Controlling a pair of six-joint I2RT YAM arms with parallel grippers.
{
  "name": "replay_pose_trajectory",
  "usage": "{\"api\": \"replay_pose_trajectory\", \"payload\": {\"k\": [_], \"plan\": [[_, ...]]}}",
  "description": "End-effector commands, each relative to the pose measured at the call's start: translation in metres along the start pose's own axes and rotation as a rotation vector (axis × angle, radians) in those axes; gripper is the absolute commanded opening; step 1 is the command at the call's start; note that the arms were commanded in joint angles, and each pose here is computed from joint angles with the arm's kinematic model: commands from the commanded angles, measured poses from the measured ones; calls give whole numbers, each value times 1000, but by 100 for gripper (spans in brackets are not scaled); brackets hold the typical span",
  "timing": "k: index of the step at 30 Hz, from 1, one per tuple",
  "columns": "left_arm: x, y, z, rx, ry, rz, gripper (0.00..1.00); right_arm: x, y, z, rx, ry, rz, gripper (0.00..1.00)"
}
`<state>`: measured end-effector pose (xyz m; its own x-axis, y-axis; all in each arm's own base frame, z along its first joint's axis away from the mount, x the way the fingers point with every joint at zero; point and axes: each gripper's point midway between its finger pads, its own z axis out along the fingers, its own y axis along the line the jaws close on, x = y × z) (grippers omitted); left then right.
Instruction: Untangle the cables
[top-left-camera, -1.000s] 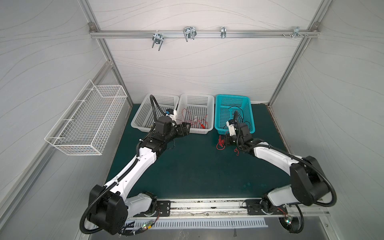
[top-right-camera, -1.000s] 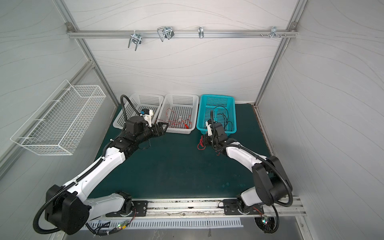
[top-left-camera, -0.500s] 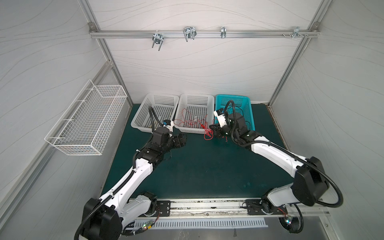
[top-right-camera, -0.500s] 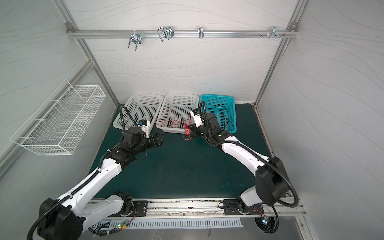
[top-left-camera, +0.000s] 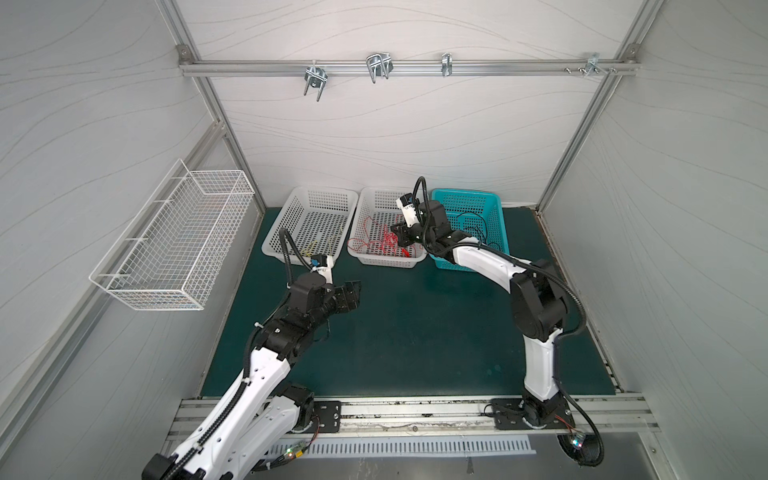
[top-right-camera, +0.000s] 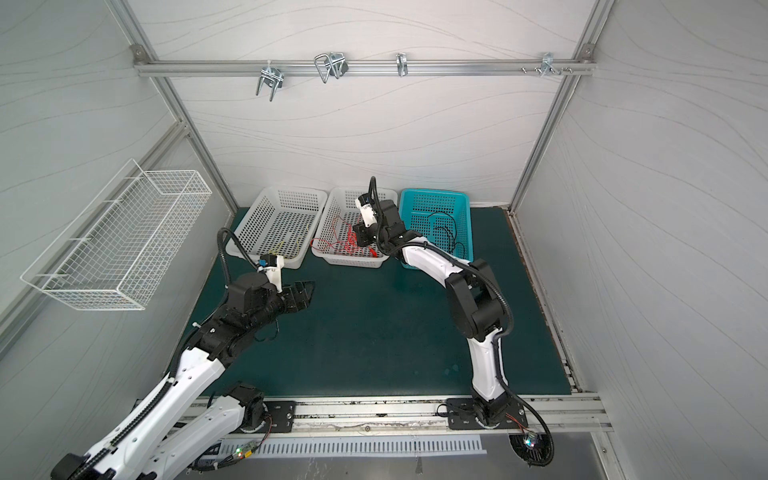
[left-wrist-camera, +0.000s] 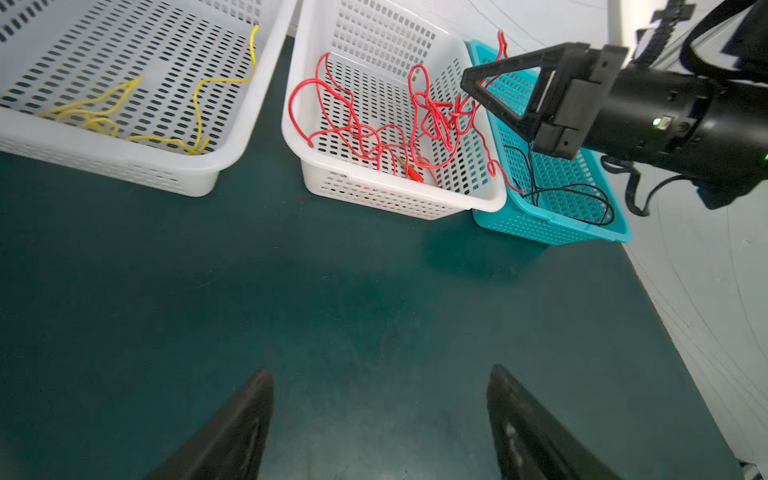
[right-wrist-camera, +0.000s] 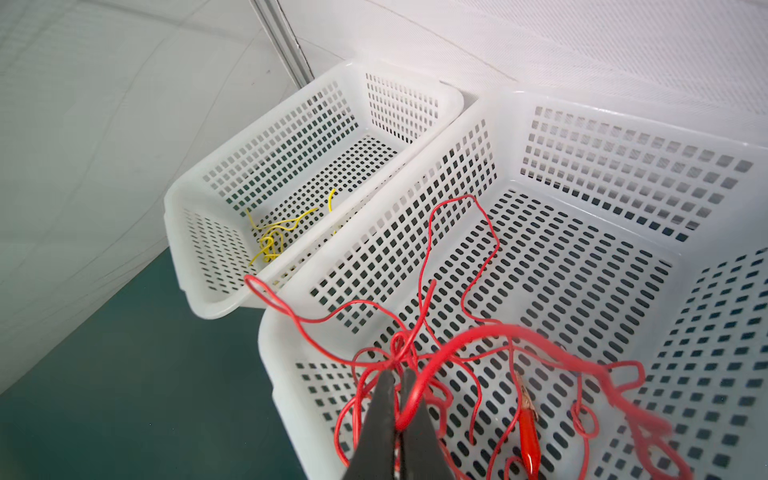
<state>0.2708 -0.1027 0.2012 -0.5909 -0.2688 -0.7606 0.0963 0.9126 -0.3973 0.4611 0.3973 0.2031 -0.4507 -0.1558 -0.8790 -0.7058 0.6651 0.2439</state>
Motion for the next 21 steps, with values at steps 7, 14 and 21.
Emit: {"api": "replay_pose_trajectory", "payload": {"k": [7,14,21], "plan": [[3,26,-15,-106,-73,-33,85,32,-5,33,-45,112,32,15],[3,28,-14,-121,-71,-29,85,18,2,17,-57,94,25,34],[5,63,-22,-309,-96,-62,86,-6,5,-34,15,14,-23,76]]}}
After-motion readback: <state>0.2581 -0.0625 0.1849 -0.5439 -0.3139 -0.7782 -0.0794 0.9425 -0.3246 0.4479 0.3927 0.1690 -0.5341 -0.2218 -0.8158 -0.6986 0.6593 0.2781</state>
